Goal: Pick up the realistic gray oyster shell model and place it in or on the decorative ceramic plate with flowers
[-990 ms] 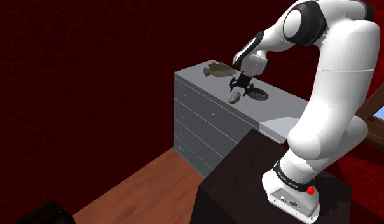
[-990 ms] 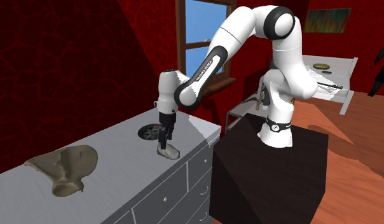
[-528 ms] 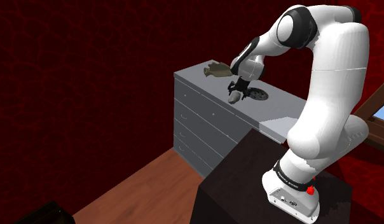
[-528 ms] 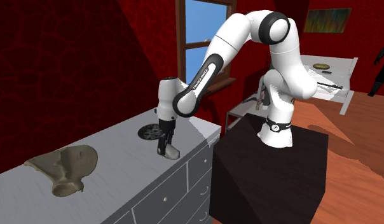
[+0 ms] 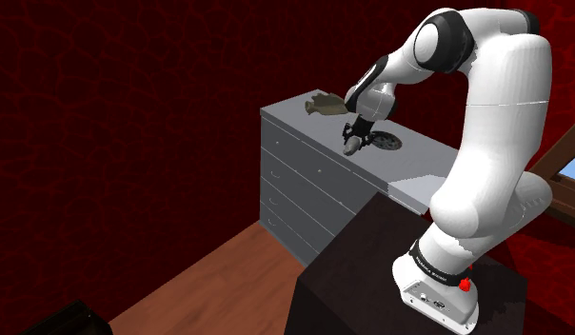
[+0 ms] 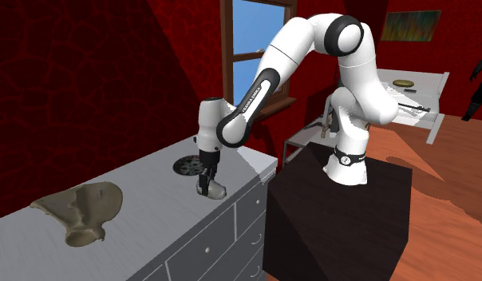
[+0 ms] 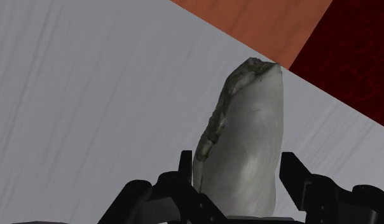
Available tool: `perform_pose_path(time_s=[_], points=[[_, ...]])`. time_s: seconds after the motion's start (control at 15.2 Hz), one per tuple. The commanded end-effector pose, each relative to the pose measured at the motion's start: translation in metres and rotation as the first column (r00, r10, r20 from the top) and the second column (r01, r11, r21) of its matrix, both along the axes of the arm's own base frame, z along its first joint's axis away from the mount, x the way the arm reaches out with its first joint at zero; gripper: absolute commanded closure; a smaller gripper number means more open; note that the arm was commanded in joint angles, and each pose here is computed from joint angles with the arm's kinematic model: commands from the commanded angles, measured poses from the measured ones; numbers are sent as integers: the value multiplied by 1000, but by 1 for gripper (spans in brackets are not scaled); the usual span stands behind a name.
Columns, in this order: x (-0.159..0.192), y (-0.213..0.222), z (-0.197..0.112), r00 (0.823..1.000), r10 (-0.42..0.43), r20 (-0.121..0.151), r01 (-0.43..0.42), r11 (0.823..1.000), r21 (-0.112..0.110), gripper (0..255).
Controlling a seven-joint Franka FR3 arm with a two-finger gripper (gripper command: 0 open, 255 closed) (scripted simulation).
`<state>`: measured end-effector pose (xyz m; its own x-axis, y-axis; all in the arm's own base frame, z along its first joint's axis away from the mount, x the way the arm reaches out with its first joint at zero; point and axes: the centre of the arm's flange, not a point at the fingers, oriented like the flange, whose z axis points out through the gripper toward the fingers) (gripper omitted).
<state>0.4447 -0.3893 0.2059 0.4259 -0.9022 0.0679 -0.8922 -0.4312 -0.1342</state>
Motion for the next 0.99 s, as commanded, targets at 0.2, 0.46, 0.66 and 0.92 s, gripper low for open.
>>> perform_pose_path(time_s=[0.2, 0.46, 0.66, 0.92], points=[[0, 0, -1, 1000, 0, -1, 0, 1000, 0, 255], [0, 0, 0, 1000, 0, -1, 0, 1000, 0, 255], [0, 0, 15, 1000, 0, -1, 0, 1000, 0, 255], [0, 0, 37, 1000, 0, -1, 0, 1000, 0, 255]])
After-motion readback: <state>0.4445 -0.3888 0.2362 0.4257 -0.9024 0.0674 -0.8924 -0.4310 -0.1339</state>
